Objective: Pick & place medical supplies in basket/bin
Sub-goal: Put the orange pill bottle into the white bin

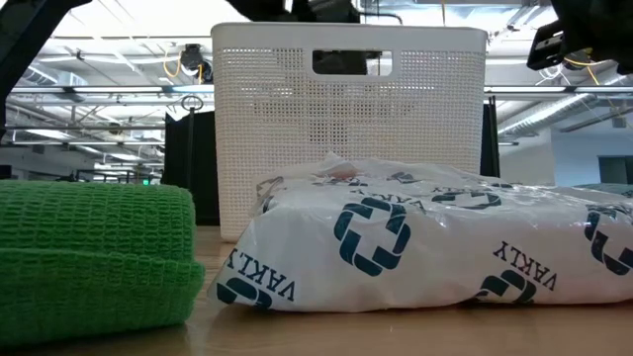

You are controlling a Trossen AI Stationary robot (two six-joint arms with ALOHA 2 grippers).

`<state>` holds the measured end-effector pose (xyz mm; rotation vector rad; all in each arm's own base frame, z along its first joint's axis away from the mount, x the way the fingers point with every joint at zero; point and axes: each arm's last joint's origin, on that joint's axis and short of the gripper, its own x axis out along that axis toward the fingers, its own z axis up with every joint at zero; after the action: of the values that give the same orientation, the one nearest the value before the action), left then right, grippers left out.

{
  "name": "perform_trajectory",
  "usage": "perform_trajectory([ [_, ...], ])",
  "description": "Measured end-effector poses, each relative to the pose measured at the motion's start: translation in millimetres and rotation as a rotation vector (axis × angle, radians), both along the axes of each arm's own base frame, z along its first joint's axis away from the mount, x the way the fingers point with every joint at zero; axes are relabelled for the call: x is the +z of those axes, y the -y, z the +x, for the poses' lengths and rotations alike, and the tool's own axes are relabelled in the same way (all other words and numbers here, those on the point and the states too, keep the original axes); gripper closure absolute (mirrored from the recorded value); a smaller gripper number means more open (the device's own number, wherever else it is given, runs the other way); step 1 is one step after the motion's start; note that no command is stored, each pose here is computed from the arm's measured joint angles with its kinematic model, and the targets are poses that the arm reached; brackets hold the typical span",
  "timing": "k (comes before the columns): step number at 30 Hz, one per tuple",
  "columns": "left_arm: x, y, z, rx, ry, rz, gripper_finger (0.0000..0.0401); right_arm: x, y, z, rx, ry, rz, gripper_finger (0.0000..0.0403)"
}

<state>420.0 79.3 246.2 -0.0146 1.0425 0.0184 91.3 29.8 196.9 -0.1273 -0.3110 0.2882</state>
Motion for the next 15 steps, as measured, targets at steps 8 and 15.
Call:
perform_trajectory([
  [8, -12, -12, 17, 0.032, -0.021, -0.009, 0.0252, 1, 0, 0, -0.009, 0.017, -0.016, 0.0403],
  [15, -83, 0, 42, -0.041, -0.149, -0.077, 0.0252, 2, 0, -1, -0.01, 0.028, -0.019, 0.0403],
])
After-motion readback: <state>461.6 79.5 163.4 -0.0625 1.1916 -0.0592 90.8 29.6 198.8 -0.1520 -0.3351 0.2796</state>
